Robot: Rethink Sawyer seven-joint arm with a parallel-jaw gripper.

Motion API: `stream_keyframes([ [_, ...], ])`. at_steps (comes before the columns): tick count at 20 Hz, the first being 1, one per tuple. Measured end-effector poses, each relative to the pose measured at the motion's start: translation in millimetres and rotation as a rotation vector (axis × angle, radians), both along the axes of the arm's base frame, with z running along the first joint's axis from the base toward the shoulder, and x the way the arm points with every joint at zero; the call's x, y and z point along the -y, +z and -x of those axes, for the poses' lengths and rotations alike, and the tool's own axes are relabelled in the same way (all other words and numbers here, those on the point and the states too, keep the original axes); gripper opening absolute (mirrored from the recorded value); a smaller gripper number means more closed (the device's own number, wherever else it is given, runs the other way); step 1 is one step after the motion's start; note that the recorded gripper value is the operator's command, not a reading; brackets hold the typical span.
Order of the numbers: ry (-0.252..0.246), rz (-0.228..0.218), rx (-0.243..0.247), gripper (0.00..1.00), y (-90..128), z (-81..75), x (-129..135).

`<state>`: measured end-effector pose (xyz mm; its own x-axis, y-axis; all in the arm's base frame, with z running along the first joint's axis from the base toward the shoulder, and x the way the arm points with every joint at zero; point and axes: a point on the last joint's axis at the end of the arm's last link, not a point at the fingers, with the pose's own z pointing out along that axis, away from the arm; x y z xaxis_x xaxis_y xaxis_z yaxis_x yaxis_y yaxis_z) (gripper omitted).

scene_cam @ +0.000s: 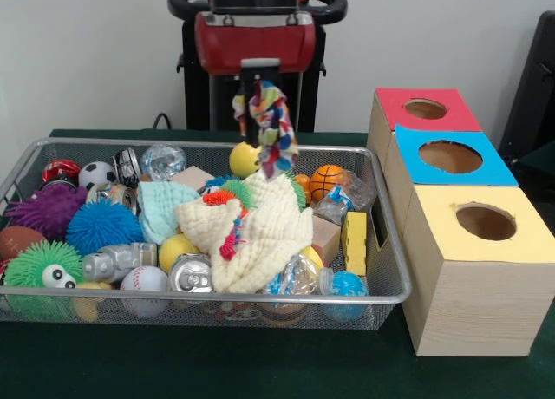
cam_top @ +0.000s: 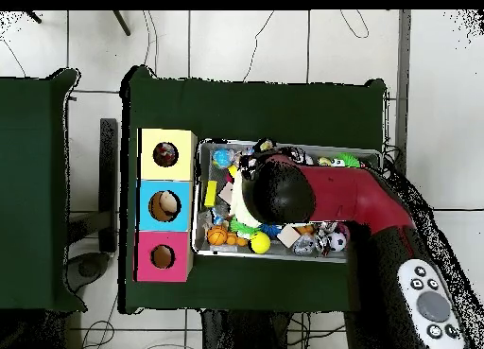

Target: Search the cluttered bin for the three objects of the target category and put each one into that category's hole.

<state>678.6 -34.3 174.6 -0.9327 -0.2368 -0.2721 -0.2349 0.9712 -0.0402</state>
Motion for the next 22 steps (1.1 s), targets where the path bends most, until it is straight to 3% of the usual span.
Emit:
stream_keyframes([
  [12, 0.103, -0.035, 0.069, 0.00, 7, -10.1, -105],
  [17, 0.110, -0.045, 0.074, 0.00, 4, -5.0, -145],
  [22, 0.091, -0.050, 0.071, 0.00, -4, 0.8, -165],
])
